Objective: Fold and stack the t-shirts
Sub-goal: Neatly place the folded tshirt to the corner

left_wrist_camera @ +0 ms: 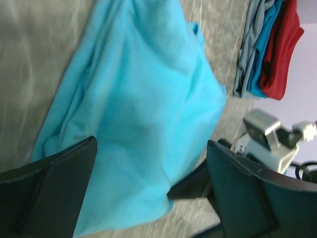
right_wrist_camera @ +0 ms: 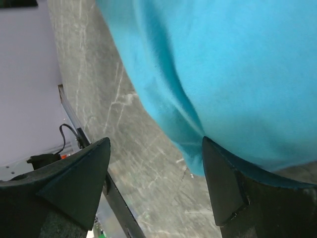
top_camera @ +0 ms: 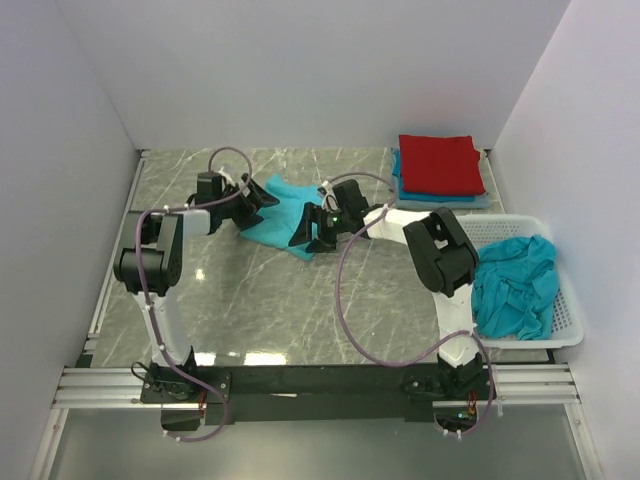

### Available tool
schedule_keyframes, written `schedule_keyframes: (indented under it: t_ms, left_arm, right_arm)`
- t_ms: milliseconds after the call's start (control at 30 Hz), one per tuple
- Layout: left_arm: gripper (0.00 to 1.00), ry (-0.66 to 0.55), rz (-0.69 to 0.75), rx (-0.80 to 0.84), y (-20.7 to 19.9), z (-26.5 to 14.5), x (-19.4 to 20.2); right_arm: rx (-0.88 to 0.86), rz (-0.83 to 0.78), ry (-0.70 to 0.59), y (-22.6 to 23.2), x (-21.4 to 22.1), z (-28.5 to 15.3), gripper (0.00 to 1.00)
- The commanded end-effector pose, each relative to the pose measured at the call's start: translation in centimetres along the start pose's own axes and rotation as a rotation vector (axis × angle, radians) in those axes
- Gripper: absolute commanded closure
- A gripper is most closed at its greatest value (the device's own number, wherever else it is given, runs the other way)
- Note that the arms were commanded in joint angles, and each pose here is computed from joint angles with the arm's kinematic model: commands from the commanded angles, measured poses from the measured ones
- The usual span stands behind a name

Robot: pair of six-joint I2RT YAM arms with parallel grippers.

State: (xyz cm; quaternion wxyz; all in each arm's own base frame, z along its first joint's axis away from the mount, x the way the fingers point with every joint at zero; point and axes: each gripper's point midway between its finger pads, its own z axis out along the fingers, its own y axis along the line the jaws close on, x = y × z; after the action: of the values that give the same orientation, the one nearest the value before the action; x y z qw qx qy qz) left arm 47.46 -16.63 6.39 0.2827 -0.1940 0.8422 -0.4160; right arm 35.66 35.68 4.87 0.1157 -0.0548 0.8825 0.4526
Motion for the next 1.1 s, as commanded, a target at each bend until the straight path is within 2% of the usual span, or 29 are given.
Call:
schedule_keyframes:
  t_ms: [0, 100, 200, 267, 300, 333, 567, 733, 867, 900, 1067]
  left_arm:
    - [0.01, 0.027, -0.049, -0.073, 2.1, -2.2, 3.0]
    - [0.01, 0.034, -0.080, -0.131, 3.9, -4.0, 5.5]
    - [0.01, 0.006, -0.087, -0.131, 3.5, -6.7, 7.0]
    - [0.01, 0.003, -0.103, -0.152, 4.2, -7.9, 8.6]
    - [0.01, -0.034, -0.093, -0.122, 3.0, -8.8, 8.1]
    - [0.01, -0.048, -0.098, -0.136, 3.4, -9.3, 8.5]
    - [0.00, -0.142, -0.018, -0.141, 0.4, -11.7, 5.9]
    - [0.01, -0.200, 0.020, -0.208, -1.1, -14.0, 4.0]
    - [0.01, -0.329, 0.050, -0.274, -2.5, -16.9, 1.4]
    - [0.01, -0.402, 0.063, -0.282, -3.2, -18.3, 0.3]
    - [0.01, -0.587, 0.069, -0.278, -4.8, -22.2, -1.7]
  right_arm:
    - [0.098, -0.009, -0.016, -2.7, 1.2, -0.8, 0.18]
    - [0.132, -0.029, -0.017, -3.3, 2.3, -2.0, 0.18]
    - [0.141, -0.072, -0.004, -2.9, 2.8, -3.0, 0.18]
    - [0.144, -0.118, -0.030, -1.9, 1.9, -3.9, 0.19]
    - [0.157, -0.143, -0.024, -1.8, 1.8, -4.1, 0.18]
    - [0.158, -0.164, -0.045, -1.1, 0.7, -4.4, 0.18]
    - [0.150, -0.276, -0.118, 2.6, -2.8, -6.2, 0.18]
    - [0.302, -0.302, -0.191, 1.9, -5.5, -7.7, 0.18]
    - [0.395, -0.294, -0.184, 0.0, -6.5, -7.0, 0.18]
    - [0.402, -0.292, -0.180, -0.3, -6.7, -6.7, 0.18]
    - [0.456, -0.292, -0.169, -1.4, -7.9, -4.3, 0.18]
